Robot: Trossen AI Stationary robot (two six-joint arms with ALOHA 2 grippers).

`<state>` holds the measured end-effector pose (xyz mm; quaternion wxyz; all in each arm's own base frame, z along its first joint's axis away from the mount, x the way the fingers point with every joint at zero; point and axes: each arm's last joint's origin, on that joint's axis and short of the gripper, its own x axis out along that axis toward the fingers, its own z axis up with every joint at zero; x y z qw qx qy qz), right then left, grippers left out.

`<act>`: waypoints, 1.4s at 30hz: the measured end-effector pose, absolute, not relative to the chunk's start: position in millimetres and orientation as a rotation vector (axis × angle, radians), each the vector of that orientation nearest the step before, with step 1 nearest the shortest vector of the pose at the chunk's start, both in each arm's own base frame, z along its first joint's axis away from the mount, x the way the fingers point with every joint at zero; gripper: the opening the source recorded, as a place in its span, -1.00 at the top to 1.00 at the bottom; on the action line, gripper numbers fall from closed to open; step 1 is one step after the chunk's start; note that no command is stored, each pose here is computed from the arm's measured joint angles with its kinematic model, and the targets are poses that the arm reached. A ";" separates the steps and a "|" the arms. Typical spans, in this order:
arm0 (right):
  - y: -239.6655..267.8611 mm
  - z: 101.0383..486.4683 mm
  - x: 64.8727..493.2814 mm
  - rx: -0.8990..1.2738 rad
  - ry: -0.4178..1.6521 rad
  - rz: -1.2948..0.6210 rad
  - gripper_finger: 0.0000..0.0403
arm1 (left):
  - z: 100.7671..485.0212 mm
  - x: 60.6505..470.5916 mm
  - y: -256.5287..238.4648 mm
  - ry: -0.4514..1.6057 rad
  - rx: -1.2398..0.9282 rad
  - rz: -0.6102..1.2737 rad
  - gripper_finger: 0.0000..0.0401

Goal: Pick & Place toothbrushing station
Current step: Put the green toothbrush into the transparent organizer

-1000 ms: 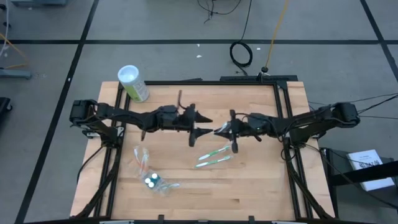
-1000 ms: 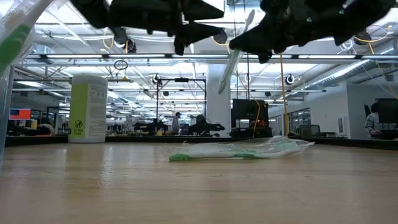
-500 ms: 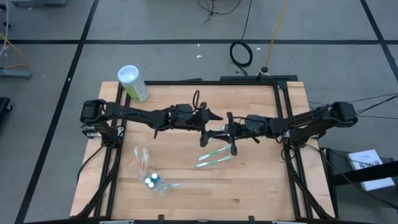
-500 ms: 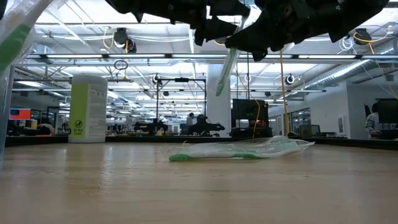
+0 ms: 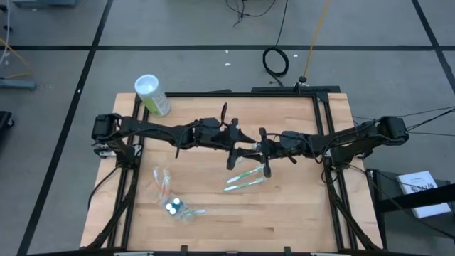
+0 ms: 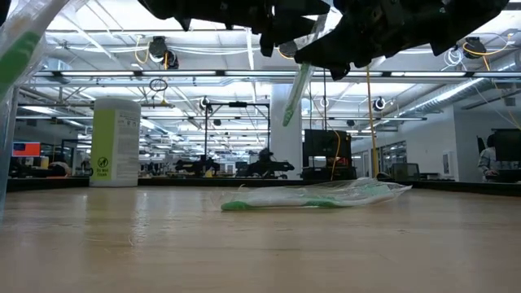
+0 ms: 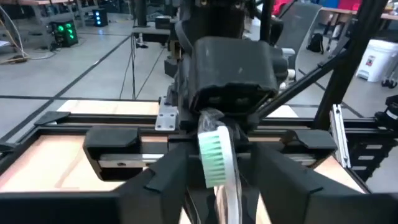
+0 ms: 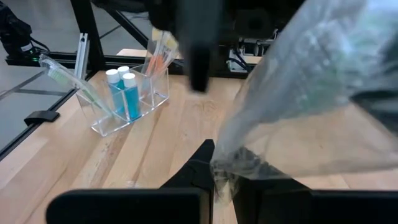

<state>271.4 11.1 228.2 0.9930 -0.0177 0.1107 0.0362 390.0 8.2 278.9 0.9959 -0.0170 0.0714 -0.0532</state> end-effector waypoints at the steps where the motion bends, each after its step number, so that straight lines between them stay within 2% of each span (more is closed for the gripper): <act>1: 11.1 228.2 271.4 -0.035 0.222 0.073 0.92 | 279.1 390.0 8.4 0.142 -0.042 -0.106 0.18; 11: 10.8 228.2 271.3 -0.036 0.222 0.070 0.91 | 279.6 390.1 8.3 0.137 -0.055 -0.105 0.94; 17: 10.9 228.5 271.4 -0.036 0.218 0.070 0.87 | 281.5 390.3 8.9 0.115 -0.041 -0.097 0.98; 25: 11.1 226.2 270.8 -0.013 0.244 0.070 0.59 | 294.6 385.4 4.4 0.055 0.000 -0.140 1.00; 32: 10.1 223.5 268.0 -0.020 0.288 0.067 0.17 | 324.8 358.1 -11.1 0.072 0.051 -0.190 1.00; 37: 7.8 228.4 260.1 -0.011 0.314 0.057 -0.18 | 351.5 319.0 -32.9 0.136 0.074 -0.143 1.00; 42: 8.9 236.9 254.4 0.030 0.285 0.057 -0.36 | 351.6 271.9 -67.9 0.081 0.015 -0.101 1.00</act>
